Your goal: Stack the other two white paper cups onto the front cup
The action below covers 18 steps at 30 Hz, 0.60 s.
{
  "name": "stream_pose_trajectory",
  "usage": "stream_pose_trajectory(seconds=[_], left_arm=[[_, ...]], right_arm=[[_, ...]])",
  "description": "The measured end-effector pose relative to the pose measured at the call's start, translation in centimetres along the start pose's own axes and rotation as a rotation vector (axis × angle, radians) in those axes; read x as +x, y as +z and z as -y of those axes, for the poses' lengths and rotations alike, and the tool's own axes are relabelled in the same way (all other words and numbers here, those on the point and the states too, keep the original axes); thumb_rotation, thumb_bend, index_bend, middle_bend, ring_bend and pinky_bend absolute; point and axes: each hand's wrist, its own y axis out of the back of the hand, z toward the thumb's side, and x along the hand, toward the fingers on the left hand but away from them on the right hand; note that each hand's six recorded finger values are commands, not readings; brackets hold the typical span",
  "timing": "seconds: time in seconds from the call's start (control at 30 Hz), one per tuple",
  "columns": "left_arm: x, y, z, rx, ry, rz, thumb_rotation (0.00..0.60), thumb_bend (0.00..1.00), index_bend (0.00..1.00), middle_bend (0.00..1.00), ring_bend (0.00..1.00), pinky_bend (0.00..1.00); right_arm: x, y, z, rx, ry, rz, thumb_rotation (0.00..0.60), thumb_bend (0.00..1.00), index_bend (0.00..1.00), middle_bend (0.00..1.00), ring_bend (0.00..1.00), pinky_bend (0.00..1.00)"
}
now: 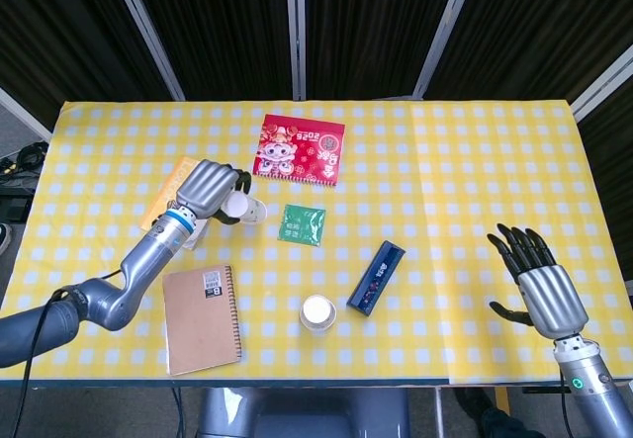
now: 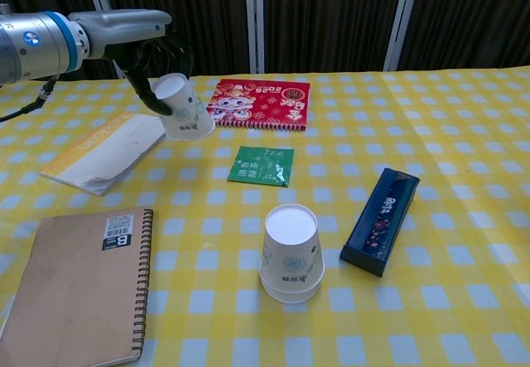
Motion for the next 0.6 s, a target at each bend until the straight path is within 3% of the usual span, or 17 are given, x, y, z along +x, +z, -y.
stream_pose_trajectory(seconds=[0.13, 0.33, 0.47, 0.6], left_arm=[[-1.9, 2.5, -1.2, -0.06, 0.005, 0.083, 0.6, 0.06, 0.52, 0.51, 0.46, 0.63], [-5.6, 8.4, -3.0, -0.132, -0.002, 0.281, 0.6, 0.06, 0.52, 0.51, 0.46, 0.63], [-7.4, 11.9, -3.5, -0.116, -0.012, 0.407, 0.6, 0.06, 0.52, 0.51, 0.46, 0.63], [-7.8, 13.9, -3.2, -0.067, -0.045, 0.468, 0.6, 0.06, 0.52, 0.51, 0.46, 0.63]], right_arm=[[-0.1, -0.1, -0.1, -0.005, -0.003, 0.003, 0.6, 0.0, 0.0, 0.0, 0.0, 0.0], [-0.1, -0.2, -0.5, -0.008, -0.018, 0.011, 0.6, 0.0, 0.0, 0.0, 0.0, 0.0], [-0.1, -0.2, -0.5, -0.006, -0.019, 0.013, 0.6, 0.0, 0.0, 0.0, 0.0, 0.0], [-0.1, -0.3, -0.7, -0.01, -0.024, 0.016, 0.6, 0.0, 0.0, 0.0, 0.0, 0.0]])
